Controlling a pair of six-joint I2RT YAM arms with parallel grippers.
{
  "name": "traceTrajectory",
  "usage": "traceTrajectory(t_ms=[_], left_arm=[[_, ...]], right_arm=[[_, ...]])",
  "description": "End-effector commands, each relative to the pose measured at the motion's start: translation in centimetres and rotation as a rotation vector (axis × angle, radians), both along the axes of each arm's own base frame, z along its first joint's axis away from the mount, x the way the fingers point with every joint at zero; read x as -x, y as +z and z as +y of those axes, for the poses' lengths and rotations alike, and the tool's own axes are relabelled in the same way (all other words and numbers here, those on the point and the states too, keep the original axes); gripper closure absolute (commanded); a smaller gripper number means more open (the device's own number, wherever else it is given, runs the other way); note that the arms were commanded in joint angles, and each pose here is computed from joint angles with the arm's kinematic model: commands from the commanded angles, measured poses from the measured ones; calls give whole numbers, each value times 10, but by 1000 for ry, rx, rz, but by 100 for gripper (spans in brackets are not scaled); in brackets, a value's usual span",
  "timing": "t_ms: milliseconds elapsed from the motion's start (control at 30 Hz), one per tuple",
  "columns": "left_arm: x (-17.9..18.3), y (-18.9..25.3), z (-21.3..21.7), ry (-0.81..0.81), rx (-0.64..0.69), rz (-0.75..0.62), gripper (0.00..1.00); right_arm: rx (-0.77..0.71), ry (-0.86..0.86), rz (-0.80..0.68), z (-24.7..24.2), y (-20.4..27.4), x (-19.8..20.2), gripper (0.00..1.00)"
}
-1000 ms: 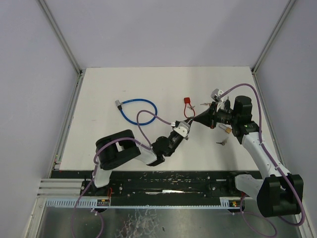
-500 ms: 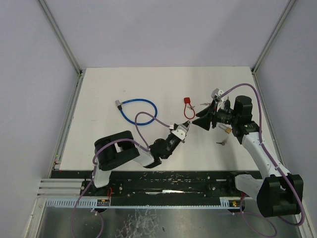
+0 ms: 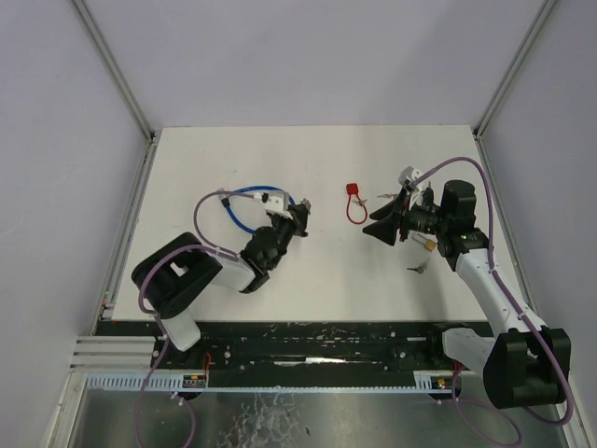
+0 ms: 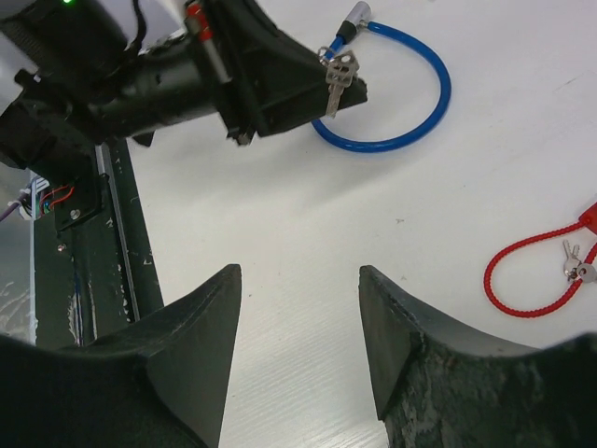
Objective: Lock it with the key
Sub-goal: Place the key at the center of the board.
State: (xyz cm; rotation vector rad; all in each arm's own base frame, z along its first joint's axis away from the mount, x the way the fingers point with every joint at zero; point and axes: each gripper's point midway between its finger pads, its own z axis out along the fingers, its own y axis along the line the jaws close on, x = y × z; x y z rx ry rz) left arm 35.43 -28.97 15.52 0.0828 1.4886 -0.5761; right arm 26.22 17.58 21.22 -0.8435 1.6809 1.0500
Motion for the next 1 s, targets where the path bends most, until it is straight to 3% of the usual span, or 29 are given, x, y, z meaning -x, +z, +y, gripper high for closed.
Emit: traceTrajectory(t_ms=[0, 133, 400, 633, 833, 967], left_arm=[[-16, -32, 19, -20, 184, 270, 100], [-40, -64, 61, 166, 297, 466, 100], [-50, -107, 120, 569, 242, 670, 96], [-54, -106, 132, 705, 219, 727, 90], [-53, -94, 135, 726, 217, 733, 78], [-52, -80, 138, 735, 230, 721, 64]], right_arm=[[-3, -1, -69, -2, 11, -2, 40], [-3, -1, -67, -2, 10, -2, 40], [-1, -3, -65, -2, 8, -3, 40], [0, -6, -66, -3, 8, -4, 40], [0, -4, -67, -2, 8, -3, 40], [0, -5, -65, -3, 7, -3, 40]])
